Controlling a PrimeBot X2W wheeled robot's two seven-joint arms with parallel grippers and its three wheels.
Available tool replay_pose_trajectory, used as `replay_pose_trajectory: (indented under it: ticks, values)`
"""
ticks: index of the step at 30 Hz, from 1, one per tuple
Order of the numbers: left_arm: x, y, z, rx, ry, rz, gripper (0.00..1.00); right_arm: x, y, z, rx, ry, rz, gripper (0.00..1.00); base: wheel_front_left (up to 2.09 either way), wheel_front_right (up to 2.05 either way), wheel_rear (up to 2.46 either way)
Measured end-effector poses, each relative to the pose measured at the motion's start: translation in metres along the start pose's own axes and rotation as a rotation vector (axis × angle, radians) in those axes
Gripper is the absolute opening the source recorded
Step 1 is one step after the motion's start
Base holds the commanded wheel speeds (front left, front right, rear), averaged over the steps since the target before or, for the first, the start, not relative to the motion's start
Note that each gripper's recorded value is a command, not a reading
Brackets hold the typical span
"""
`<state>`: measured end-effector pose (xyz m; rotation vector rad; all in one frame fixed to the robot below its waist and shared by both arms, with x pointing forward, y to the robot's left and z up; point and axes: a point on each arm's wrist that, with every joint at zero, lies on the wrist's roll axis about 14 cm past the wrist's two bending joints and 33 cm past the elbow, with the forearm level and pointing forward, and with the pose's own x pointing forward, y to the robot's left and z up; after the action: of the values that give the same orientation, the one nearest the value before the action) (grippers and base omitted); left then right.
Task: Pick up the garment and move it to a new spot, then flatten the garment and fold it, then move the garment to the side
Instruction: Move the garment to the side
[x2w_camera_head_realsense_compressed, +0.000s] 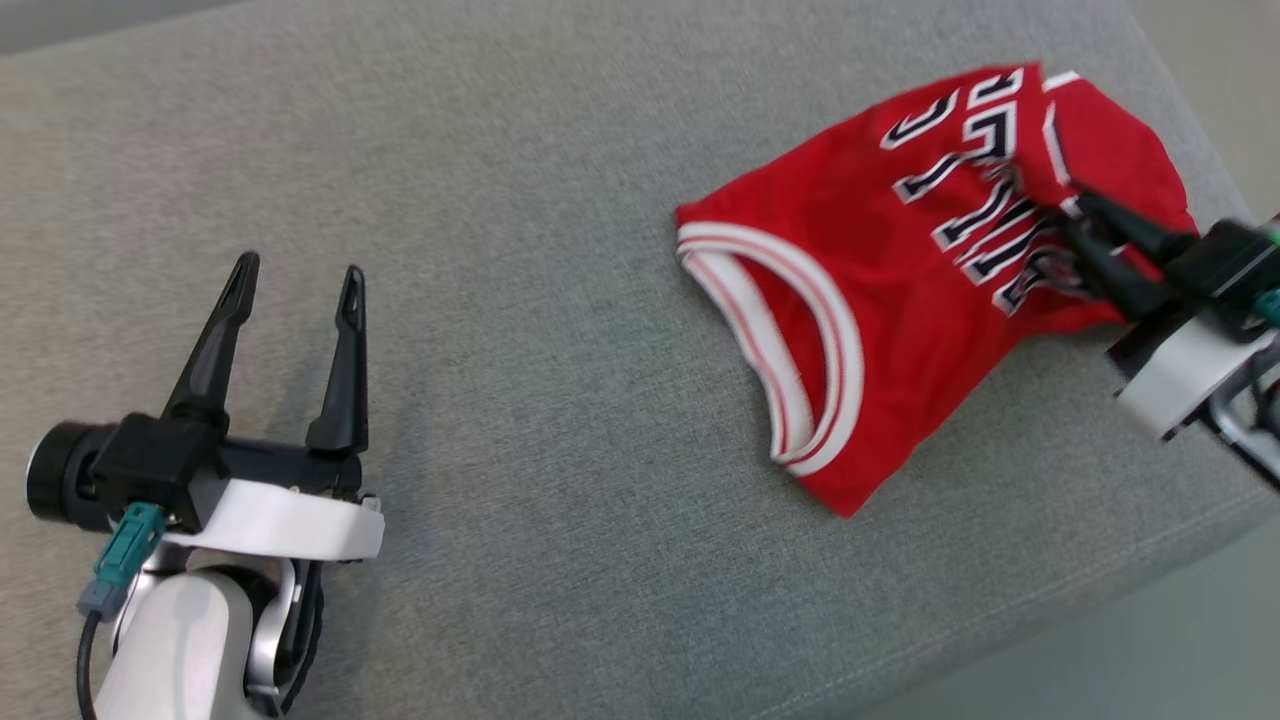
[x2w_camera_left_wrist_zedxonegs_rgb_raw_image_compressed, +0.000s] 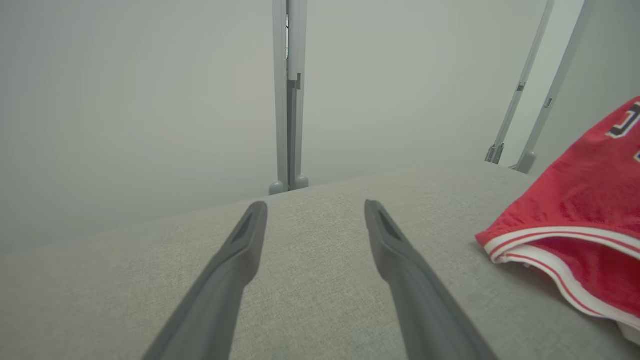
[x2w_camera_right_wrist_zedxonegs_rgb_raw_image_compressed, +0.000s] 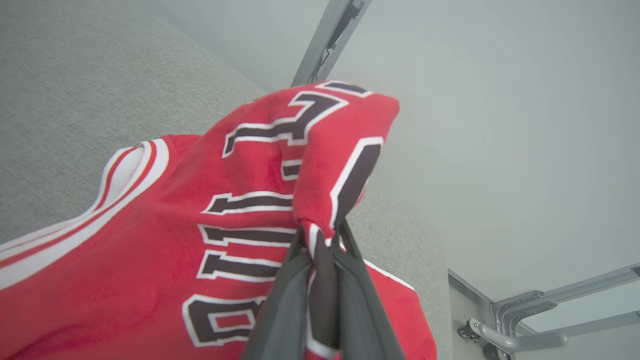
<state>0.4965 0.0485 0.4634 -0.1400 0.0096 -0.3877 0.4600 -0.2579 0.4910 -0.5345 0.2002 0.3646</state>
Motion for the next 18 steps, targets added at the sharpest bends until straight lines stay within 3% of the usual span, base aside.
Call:
replay_pose_trajectory:
  ticks: [3,9,16,17,18]
  values:
    - [0.009,-0.006,-0.007,-0.007,0.008,-0.026,1.0,-0.001,-0.017,-0.009,-0.02,0.03,-0.02,0.0,0.0,0.0,0.0]
    - [0.027,-0.015,-0.034,-0.016,0.05,-0.083,1.0,-0.013,-0.082,-0.04,-0.036,0.131,-0.158,0.0,0.0,0.0,0.0]
    - [0.036,-0.015,-0.049,-0.032,0.069,-0.1,1.0,-0.016,-0.095,-0.098,0.064,0.266,-0.237,0.02,0.0,0.0,0.0]
    - [0.036,-0.014,-0.05,-0.032,0.07,-0.099,1.0,-0.015,-0.094,-0.106,0.083,0.286,-0.247,0.31,0.0,0.0,0.0]
    - [0.035,-0.013,-0.052,-0.029,0.075,-0.097,1.0,-0.015,-0.093,-0.115,0.099,0.308,-0.256,0.91,0.0,0.0,0.0]
